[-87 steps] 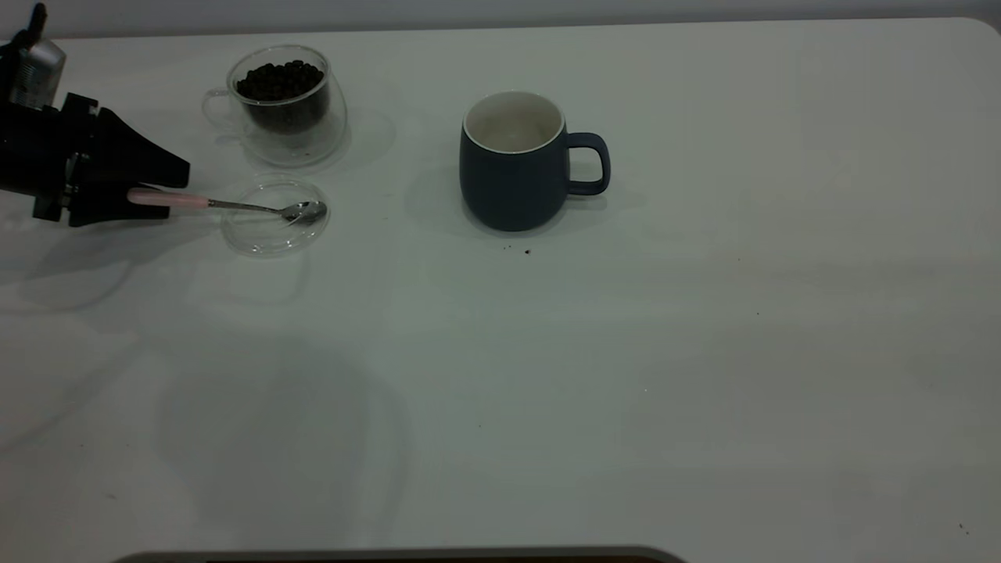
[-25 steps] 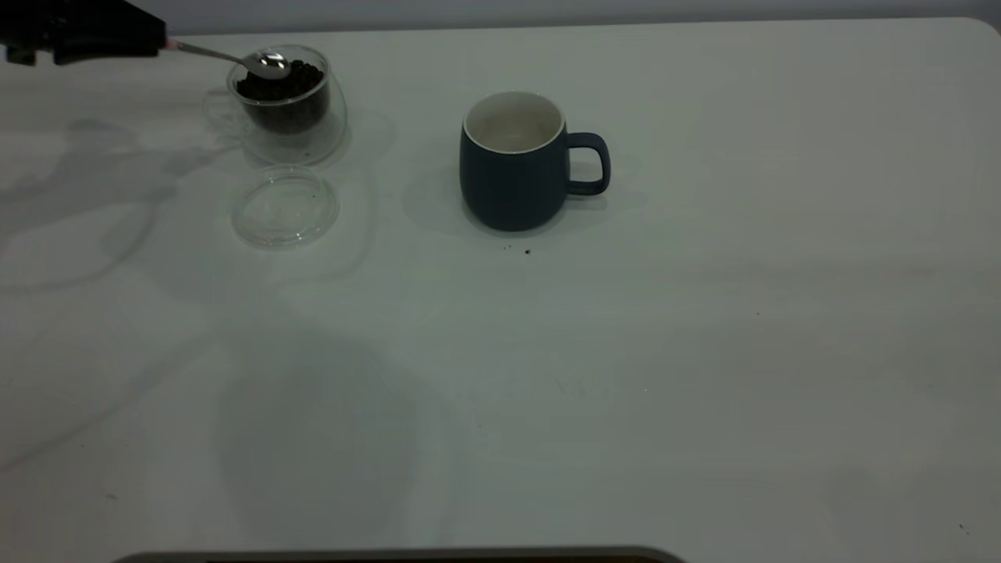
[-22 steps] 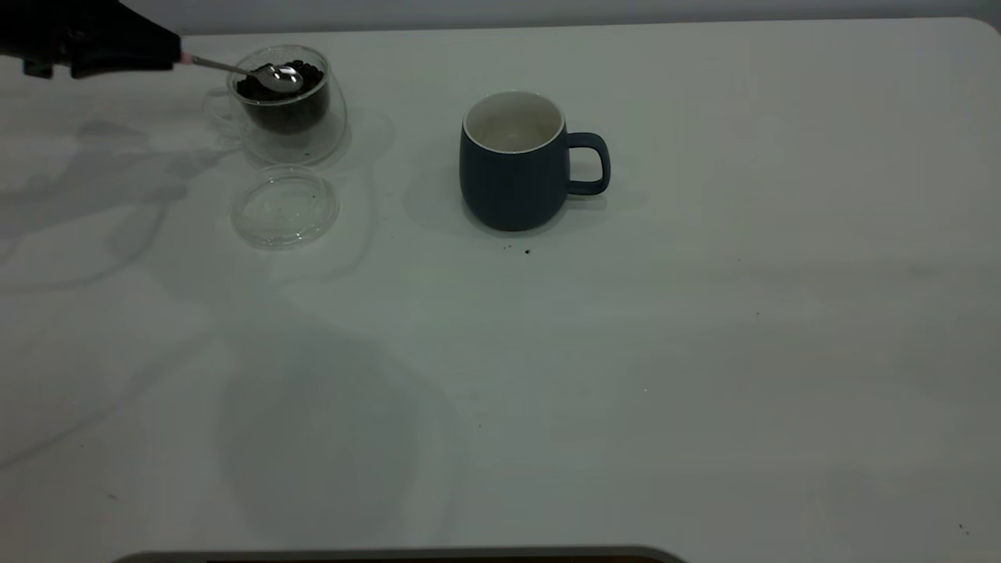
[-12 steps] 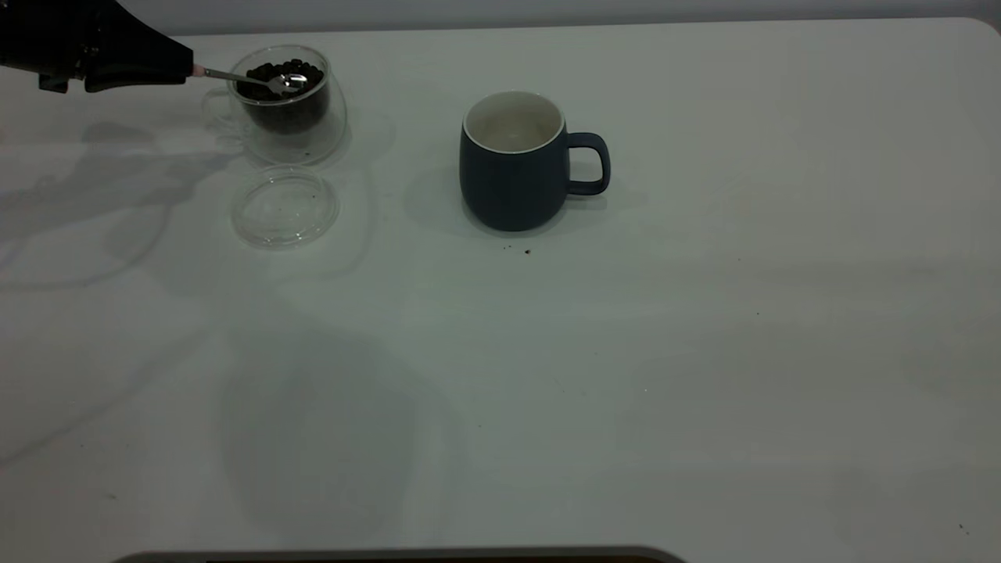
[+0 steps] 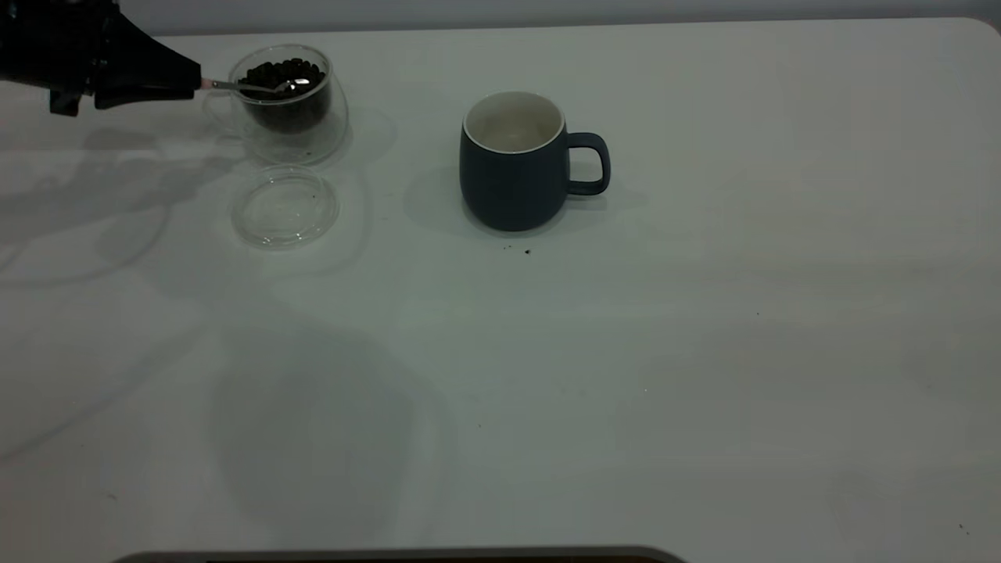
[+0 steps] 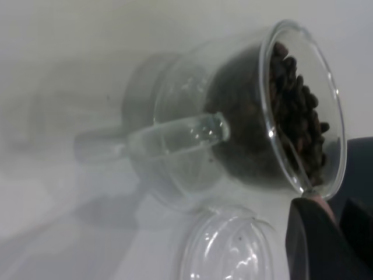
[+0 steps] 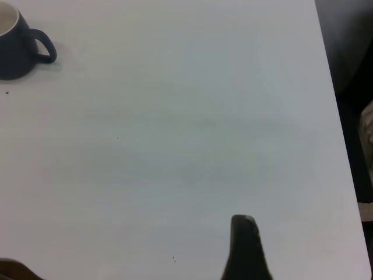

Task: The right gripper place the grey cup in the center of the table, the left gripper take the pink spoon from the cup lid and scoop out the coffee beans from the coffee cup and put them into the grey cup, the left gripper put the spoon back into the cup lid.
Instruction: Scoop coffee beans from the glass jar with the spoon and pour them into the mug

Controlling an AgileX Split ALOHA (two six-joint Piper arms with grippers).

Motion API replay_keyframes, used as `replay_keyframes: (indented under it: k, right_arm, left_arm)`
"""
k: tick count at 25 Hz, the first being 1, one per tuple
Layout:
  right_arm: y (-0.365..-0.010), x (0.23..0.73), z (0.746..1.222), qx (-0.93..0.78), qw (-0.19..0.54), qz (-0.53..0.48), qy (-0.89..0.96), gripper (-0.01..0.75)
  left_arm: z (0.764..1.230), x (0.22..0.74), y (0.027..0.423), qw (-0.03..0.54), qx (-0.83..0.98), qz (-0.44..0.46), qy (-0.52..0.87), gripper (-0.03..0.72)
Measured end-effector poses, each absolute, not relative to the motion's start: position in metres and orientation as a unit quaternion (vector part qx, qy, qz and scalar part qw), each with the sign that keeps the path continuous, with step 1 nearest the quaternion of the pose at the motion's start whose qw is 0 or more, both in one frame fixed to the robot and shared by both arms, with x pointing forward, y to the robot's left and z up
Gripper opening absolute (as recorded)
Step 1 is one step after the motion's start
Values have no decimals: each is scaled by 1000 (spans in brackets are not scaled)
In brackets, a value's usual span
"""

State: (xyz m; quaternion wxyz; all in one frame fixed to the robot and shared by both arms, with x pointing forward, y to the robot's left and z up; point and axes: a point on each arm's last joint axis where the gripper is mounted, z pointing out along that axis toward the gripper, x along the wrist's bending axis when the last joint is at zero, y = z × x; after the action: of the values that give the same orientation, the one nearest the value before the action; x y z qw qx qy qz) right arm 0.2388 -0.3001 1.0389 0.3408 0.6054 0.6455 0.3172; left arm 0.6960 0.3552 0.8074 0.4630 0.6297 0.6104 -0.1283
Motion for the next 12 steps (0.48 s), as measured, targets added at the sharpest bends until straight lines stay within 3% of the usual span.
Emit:
replay_keyframes:
  k: [12]
  right_arm:
    - [-300, 239, 1039, 605, 341, 317, 645, 573]
  left_arm:
    - [806, 698, 355, 477, 596, -144, 630, 114]
